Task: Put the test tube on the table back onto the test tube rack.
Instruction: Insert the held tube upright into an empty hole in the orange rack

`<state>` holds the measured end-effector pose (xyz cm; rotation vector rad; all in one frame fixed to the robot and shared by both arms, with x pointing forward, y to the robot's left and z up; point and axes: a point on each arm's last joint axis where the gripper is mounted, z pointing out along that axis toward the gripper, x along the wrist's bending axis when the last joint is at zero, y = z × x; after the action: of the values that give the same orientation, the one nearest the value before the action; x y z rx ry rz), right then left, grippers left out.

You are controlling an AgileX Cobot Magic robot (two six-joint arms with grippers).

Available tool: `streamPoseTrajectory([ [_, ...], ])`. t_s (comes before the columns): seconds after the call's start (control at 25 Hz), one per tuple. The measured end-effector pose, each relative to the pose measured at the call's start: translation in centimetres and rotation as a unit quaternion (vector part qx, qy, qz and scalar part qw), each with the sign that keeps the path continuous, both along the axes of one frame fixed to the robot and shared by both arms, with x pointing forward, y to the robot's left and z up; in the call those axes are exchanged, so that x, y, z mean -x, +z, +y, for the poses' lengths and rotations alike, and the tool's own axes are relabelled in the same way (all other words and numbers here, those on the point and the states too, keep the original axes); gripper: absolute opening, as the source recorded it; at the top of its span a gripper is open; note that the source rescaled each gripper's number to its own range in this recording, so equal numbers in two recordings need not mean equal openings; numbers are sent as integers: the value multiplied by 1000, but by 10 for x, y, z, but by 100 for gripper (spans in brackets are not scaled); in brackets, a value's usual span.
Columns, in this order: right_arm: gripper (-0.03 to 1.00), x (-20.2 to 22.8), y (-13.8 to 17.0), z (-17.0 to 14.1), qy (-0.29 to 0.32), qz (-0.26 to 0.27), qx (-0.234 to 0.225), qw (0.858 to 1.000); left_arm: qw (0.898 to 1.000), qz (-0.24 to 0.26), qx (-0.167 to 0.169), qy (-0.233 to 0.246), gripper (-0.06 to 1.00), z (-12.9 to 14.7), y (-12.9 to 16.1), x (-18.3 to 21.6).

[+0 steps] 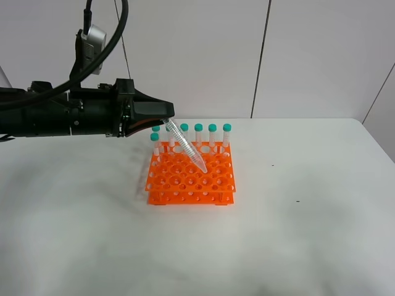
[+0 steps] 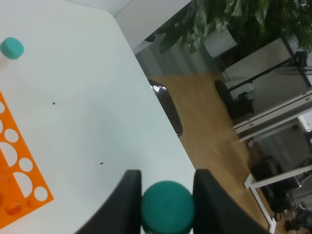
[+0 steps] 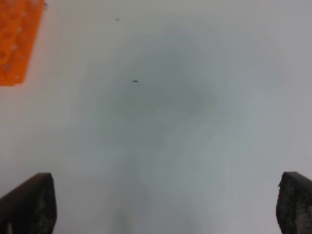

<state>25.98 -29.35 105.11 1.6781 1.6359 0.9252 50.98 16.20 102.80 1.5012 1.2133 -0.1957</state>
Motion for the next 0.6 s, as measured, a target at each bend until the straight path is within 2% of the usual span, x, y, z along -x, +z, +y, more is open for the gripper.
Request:
streamPoseTrajectory([
  [0.32, 100, 23, 2, 0, 24, -75, 0, 997, 1000, 0, 0, 0, 0, 0, 0, 0],
  [0.6, 100, 24, 2, 0, 28, -79, -1, 996, 1000, 0, 0, 0, 0, 0, 0, 0],
])
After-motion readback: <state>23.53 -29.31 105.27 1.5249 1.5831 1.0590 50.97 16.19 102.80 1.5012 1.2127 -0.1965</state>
